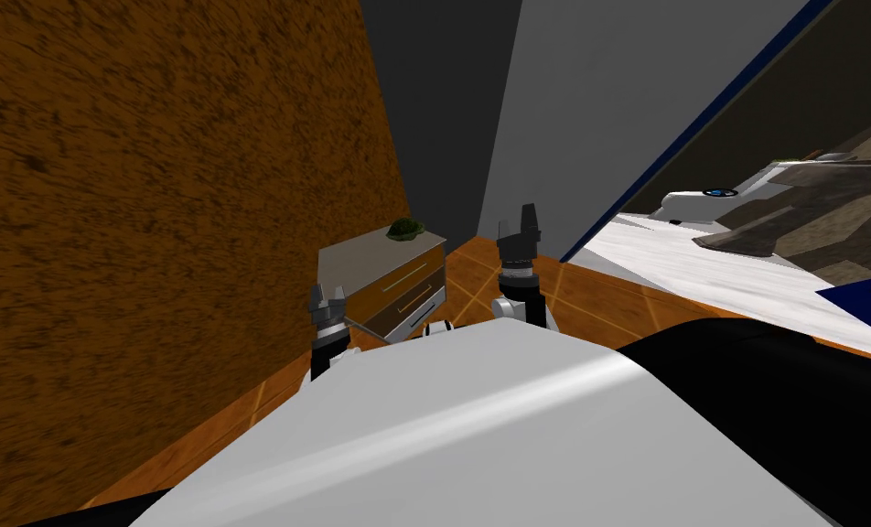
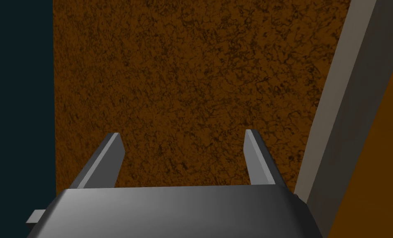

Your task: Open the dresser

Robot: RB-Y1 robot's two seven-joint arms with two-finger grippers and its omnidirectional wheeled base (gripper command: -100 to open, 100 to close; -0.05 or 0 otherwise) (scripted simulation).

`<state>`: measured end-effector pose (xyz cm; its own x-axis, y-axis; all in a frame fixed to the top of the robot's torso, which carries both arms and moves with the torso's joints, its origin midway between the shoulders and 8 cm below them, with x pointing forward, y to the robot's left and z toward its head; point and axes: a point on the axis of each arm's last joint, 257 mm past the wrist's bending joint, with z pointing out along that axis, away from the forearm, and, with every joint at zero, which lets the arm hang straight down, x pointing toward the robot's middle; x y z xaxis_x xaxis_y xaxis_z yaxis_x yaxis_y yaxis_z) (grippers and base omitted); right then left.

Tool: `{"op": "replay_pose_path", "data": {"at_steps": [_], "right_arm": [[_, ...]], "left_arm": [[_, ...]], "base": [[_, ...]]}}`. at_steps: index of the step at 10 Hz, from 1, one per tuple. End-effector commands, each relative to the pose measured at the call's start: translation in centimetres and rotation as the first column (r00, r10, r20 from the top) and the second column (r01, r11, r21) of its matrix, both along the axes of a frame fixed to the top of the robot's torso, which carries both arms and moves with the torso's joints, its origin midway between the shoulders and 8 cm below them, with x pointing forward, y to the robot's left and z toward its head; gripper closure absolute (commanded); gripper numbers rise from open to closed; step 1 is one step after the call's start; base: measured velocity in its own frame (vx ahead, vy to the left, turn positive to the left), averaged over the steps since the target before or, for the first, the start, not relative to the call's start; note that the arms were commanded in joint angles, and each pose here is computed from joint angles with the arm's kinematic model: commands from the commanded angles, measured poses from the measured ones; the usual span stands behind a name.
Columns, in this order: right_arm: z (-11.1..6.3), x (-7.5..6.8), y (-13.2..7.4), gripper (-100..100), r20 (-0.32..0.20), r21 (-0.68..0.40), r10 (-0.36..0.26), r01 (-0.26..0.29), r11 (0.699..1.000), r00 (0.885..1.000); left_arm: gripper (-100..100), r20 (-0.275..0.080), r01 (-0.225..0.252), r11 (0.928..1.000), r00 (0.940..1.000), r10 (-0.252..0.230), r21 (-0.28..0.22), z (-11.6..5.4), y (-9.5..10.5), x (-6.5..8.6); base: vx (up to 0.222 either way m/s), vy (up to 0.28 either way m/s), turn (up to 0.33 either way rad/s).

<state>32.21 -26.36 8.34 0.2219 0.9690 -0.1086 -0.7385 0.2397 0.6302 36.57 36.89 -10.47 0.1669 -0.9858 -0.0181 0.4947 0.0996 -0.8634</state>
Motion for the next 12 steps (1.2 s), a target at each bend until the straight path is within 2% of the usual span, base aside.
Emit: {"op": "replay_pose_path", "data": {"at_steps": [1, 3, 6, 9, 12], "right_arm": [[0.0, 0.0, 0.0, 0, 0.000, 0.000, 0.000, 0.000, 1.000, 1.000], [0.0, 0.0, 0.0, 0, 0.000, 0.000, 0.000, 0.000, 1.000, 1.000], [0.0, 0.0, 0.0, 0, 0.000, 0.000, 0.000, 0.000, 1.000, 1.000], [0.0, 0.0, 0.0, 0, 0.000, 0.000, 0.000, 0.000, 1.000, 1.000], [0.0, 0.0, 0.0, 0, 0.000, 0.000, 0.000, 0.000, 1.000, 1.000]], "left_arm": [[-100, -0.074, -0.009, 0.9993, 0.9973, 0.006, -0.037, -3.2, 0.5, 0.1], [-100, -0.100, -0.025, 0.9981, 0.9948, 0.019, -0.056, -4.6, 1.4, 0.1], [-100, -0.114, -0.034, 0.9972, 0.9932, 0.027, -0.067, -5.4, 1.9, 0.1], [-100, -0.154, -0.069, 0.9918, 0.9866, 0.052, -0.108, -7.9, 3.4, -0.1], [-100, -0.168, -0.082, 0.9889, 0.9839, 0.061, -0.124, -8.8, 3.8, -0.2]], "base": [[0.036, -0.107, 0.049], [0.047, -0.091, 0.061], [0.035, -0.066, 0.031], [0.034, -0.094, 0.064], [0.023, -0.076, 0.036]]}}
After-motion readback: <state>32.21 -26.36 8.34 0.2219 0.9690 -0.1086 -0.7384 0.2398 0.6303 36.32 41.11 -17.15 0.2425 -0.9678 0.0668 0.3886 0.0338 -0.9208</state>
